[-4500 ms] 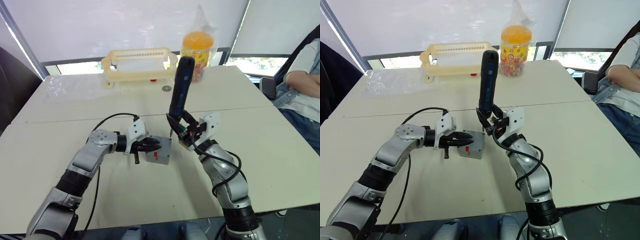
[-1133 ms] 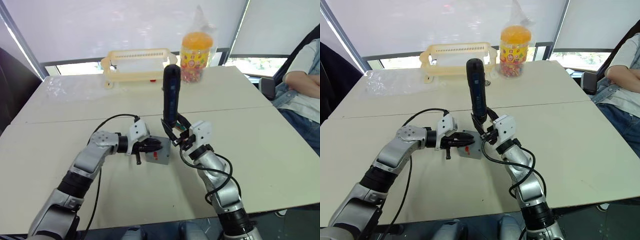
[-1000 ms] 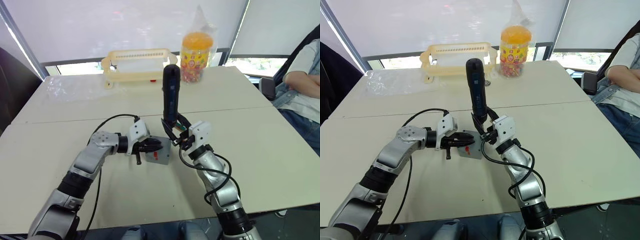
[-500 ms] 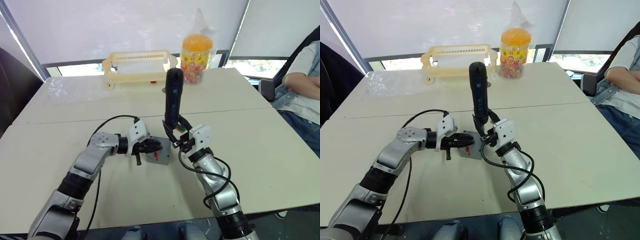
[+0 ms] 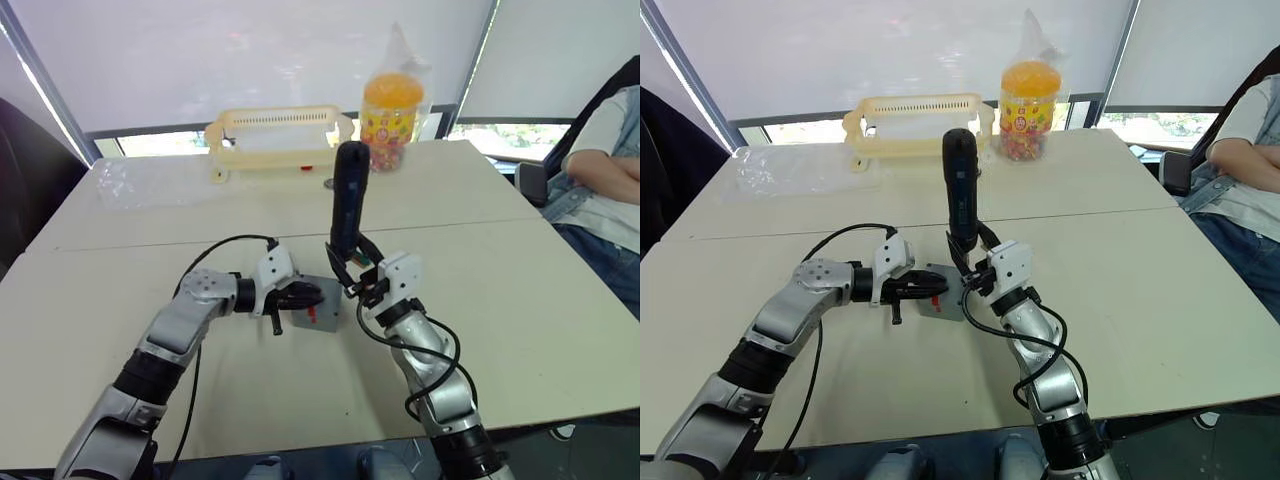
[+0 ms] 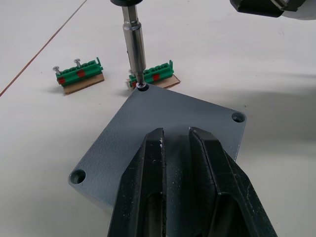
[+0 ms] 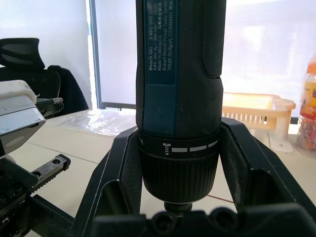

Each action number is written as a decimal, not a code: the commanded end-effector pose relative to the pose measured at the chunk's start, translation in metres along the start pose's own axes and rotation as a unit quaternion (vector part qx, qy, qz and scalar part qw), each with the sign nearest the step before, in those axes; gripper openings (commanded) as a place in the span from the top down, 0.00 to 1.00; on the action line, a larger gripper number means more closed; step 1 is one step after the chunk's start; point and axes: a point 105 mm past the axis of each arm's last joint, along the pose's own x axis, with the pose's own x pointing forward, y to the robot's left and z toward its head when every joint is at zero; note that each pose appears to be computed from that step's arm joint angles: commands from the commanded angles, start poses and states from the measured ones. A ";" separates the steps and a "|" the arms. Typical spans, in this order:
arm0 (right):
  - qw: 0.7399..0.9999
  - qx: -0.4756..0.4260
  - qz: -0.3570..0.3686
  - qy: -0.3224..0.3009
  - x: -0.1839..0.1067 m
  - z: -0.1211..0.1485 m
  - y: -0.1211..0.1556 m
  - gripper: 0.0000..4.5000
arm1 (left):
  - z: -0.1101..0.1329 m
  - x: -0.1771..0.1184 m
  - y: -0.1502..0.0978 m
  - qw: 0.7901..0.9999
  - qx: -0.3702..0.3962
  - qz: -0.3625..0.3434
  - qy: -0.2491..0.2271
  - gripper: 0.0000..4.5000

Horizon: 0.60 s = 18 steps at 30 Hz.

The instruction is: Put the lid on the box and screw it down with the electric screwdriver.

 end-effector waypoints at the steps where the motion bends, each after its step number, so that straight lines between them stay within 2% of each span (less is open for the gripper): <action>1: 0.998 0.016 0.007 0.066 -0.010 -0.031 0.007 0.60 | -0.012 0.001 -0.005 1.000 -0.008 -0.005 0.025 0.83; 18: 0.995 -0.032 -0.003 0.096 -0.015 -0.046 -0.007 0.60 | -0.011 0.001 -0.004 1.000 -0.007 -0.003 0.024 0.83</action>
